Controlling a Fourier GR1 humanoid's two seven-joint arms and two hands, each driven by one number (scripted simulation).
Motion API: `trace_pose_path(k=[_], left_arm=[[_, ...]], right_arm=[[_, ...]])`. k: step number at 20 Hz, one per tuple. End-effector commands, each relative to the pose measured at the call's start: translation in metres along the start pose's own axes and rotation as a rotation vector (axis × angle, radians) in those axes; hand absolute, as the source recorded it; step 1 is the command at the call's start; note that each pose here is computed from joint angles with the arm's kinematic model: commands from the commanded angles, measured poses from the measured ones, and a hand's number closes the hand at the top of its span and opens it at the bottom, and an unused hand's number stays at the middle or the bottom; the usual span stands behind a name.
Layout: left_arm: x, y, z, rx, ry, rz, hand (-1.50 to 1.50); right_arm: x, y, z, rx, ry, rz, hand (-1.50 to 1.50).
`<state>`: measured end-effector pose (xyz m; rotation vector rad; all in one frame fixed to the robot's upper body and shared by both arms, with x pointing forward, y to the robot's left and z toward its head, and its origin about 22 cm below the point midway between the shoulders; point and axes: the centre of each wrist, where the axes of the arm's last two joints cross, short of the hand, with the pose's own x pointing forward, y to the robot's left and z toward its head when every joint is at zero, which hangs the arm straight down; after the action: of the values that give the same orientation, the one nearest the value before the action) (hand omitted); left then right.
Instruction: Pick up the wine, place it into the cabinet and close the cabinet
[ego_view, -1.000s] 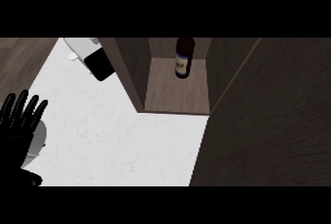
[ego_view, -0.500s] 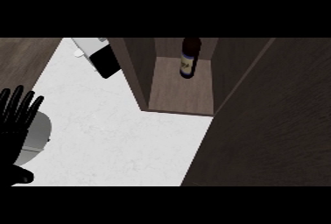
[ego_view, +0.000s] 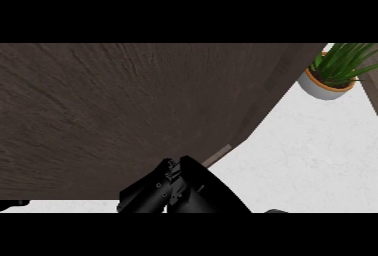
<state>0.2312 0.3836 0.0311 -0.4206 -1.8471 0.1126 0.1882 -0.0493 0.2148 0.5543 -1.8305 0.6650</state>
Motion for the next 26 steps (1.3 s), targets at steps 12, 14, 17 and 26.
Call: trace_pose_path(k=[12, 14, 17, 26], left_arm=[[0.005, 0.018, 0.014, 0.032, -0.003, -0.004, -1.5], [0.004, 0.02, 0.016, 0.02, 0.0, -0.009, -1.5], [0.017, 0.006, 0.014, 0.026, -0.013, -0.029, -1.5], [0.009, 0.024, 0.007, 0.019, -0.011, -0.004, -1.5]], right_arm=[[-0.018, -0.033, -0.102, -0.085, 0.101, -0.15, 1.5], [-0.031, -0.039, -0.119, -0.143, 0.115, -0.172, 1.5], [-0.051, -0.066, -0.105, -0.167, 0.132, -0.137, 1.5], [-0.079, -0.115, -0.129, -0.196, 0.132, -0.072, 1.5]])
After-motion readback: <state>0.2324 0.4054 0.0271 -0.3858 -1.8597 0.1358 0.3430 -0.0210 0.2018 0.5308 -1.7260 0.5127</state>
